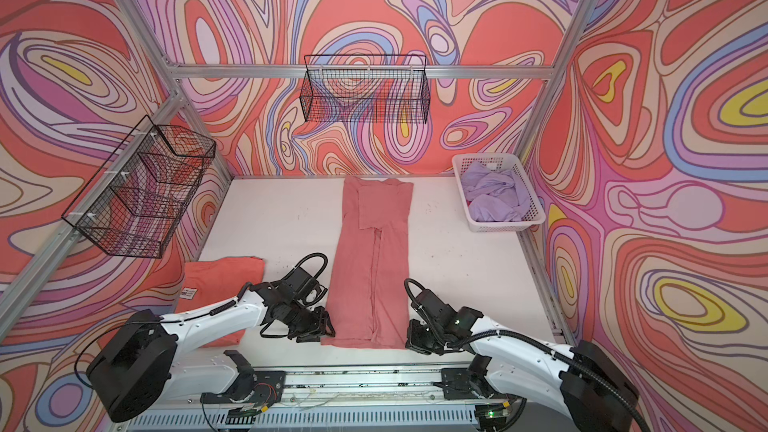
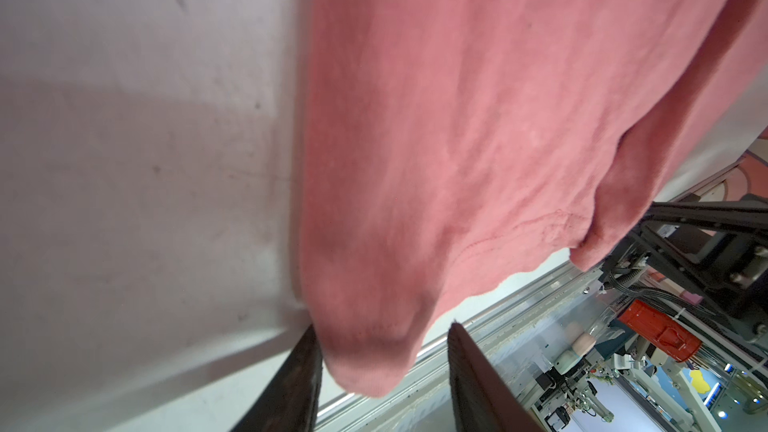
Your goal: Fold and stack the t-shirts
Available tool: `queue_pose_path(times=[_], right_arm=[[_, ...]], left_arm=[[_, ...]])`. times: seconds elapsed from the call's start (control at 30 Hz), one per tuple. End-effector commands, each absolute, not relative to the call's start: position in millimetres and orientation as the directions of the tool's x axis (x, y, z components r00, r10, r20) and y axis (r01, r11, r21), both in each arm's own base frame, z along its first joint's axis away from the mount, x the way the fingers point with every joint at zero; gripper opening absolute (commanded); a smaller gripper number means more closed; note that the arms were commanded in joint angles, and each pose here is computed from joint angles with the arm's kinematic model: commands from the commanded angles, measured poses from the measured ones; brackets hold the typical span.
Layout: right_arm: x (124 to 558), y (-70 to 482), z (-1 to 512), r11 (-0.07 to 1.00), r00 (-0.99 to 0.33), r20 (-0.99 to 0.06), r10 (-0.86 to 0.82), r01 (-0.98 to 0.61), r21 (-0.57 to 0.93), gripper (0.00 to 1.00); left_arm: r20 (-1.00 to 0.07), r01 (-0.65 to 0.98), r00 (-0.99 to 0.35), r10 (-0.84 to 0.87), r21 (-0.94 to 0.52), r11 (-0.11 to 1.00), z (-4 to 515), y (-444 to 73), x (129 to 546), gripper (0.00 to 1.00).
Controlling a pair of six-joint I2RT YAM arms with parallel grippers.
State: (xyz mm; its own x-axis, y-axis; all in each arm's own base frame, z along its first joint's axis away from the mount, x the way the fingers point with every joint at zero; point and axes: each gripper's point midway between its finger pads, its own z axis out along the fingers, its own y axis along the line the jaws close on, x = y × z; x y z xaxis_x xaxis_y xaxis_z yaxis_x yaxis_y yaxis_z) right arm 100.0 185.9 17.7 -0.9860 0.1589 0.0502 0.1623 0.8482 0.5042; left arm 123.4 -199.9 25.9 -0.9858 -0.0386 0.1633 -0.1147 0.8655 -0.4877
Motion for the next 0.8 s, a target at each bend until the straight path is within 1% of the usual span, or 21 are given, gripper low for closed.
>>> queue_pose_path(times=[0.0, 0.1, 0.23, 0.33, 0.47, 0.7, 0.77], right_arm=[[98.1, 180.5, 13.8, 0.864, -0.983, 0.058, 0.174, 0.181, 0.47, 0.0], [99.9, 180.7, 15.2, 0.869, -0.984, 0.051, 0.169, 0.173, 0.463, 0.0], [101.6, 181.1, 15.6, 0.87, -0.984, 0.045, 0.171, 0.172, 0.463, 0.0], [102.6, 182.5, 15.6, 0.869, -0.985, 0.044, 0.169, 0.17, 0.465, 0.0], [103.9, 182.6, 17.6, 0.87, -0.985, 0.038, 0.17, 0.168, 0.463, 0.0], [106.2, 182.9, 18.4, 0.871, -0.984, 0.032, 0.176, 0.171, 0.461, 0.0], [106.7, 183.6, 18.6, 0.869, -0.984, 0.031, 0.178, 0.172, 0.464, 0.0]], left_arm=[[0.178, -0.106, -0.984, -0.026, -0.46, 0.882, 23.6, -191.9, 114.3, 0.53], [0.154, -0.101, -0.987, -0.042, -0.403, 0.91, 28.0, -176.5, 111.6, 0.61], [0.118, -0.112, -0.991, -0.069, -0.409, 0.906, 30.4, -174.0, 114.9, 0.6], [0.132, -0.123, -0.988, -0.074, -0.418, 0.9, 26.0, -179.7, 118.0, 0.54], [0.12, -0.118, -0.99, -0.074, -0.412, 0.904, 22.1, -180.4, 122.4, 0.4], [0.125, -0.106, -0.99, -0.061, -0.394, 0.913, 18.4, -177.8, 120.2, 0.33], [0.127, -0.103, -0.99, -0.057, -0.392, 0.914, 18.1, -178.1, 119.0, 0.3]])
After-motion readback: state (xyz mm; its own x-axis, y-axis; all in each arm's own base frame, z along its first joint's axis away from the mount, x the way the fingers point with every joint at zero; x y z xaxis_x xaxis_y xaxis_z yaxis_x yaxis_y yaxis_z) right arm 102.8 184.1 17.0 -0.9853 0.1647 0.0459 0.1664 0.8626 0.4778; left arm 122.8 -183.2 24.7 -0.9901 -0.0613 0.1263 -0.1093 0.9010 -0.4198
